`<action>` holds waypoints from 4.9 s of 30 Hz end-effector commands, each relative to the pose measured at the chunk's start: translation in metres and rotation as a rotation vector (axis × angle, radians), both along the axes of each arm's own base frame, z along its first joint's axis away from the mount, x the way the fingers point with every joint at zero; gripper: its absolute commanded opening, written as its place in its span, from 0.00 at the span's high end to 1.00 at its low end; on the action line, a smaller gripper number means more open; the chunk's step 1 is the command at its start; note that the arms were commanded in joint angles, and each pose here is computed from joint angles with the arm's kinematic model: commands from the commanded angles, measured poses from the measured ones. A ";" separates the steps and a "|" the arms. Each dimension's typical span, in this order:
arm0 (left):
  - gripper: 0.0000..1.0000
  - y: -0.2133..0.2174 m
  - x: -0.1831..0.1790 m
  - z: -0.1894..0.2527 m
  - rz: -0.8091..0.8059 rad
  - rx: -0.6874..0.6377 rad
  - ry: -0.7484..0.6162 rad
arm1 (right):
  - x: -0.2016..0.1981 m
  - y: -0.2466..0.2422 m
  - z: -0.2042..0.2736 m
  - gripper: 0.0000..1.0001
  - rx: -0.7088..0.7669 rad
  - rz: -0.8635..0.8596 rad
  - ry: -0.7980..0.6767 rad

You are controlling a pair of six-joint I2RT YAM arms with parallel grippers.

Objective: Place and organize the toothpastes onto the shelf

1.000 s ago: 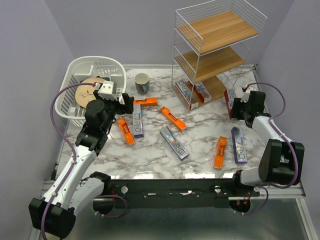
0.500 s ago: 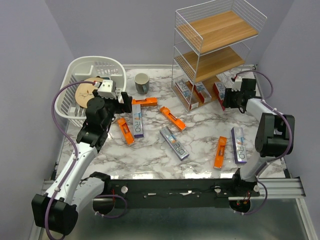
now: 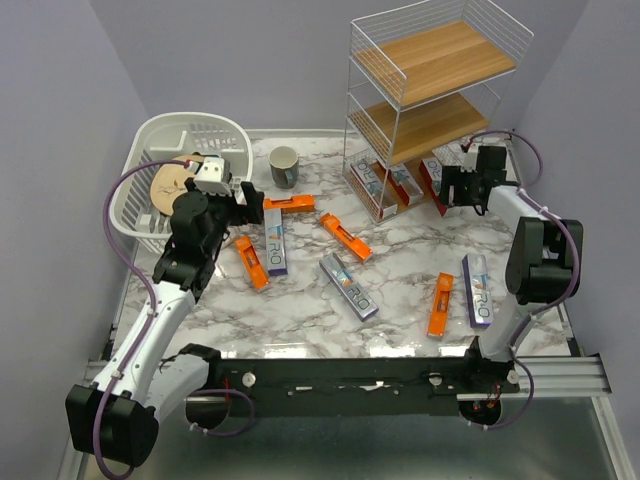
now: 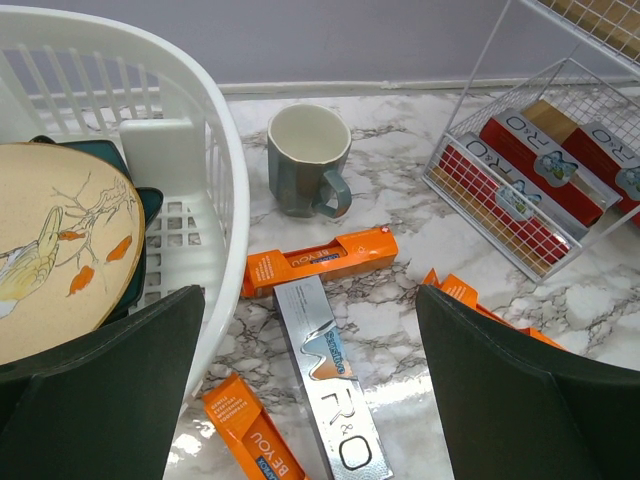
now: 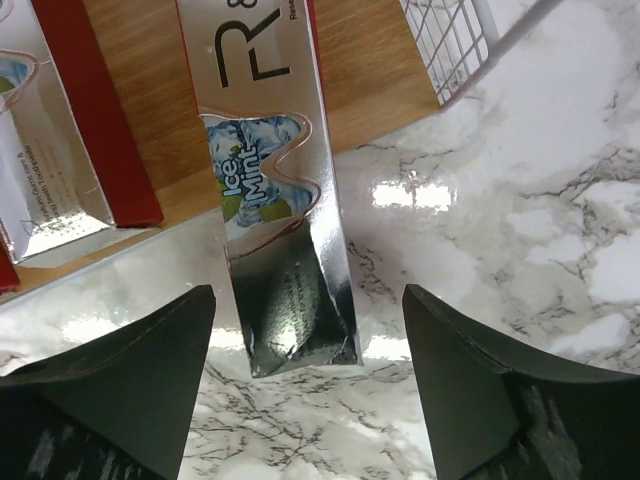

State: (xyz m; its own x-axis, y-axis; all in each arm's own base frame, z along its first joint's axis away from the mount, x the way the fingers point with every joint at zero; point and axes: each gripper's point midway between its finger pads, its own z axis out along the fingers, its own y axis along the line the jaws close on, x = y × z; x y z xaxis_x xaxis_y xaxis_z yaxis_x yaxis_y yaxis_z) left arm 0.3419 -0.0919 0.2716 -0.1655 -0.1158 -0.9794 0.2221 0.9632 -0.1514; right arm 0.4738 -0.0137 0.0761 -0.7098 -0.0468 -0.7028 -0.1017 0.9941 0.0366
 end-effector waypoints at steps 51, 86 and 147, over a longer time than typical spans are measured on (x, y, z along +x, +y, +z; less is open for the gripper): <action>0.01 0.000 0.010 0.009 -0.012 -0.030 -0.001 | 0.045 0.011 0.020 0.41 0.970 -0.682 -0.160; 0.01 0.001 0.011 0.010 -0.018 -0.053 0.003 | 0.004 0.003 0.060 0.30 0.715 -0.628 -0.227; 0.01 -0.020 -0.044 -0.012 -0.092 0.058 -0.027 | -0.234 0.241 0.043 0.01 0.329 0.275 -0.179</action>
State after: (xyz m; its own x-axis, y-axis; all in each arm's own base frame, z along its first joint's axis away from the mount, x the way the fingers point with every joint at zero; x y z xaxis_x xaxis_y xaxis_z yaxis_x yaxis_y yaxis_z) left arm 0.2985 -0.1107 0.2450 -0.1882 -0.0407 -0.9813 0.2999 0.9490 -0.0969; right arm 0.2324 0.2187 0.1070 -0.6100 0.0385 -0.7915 -0.3781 0.8637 0.3333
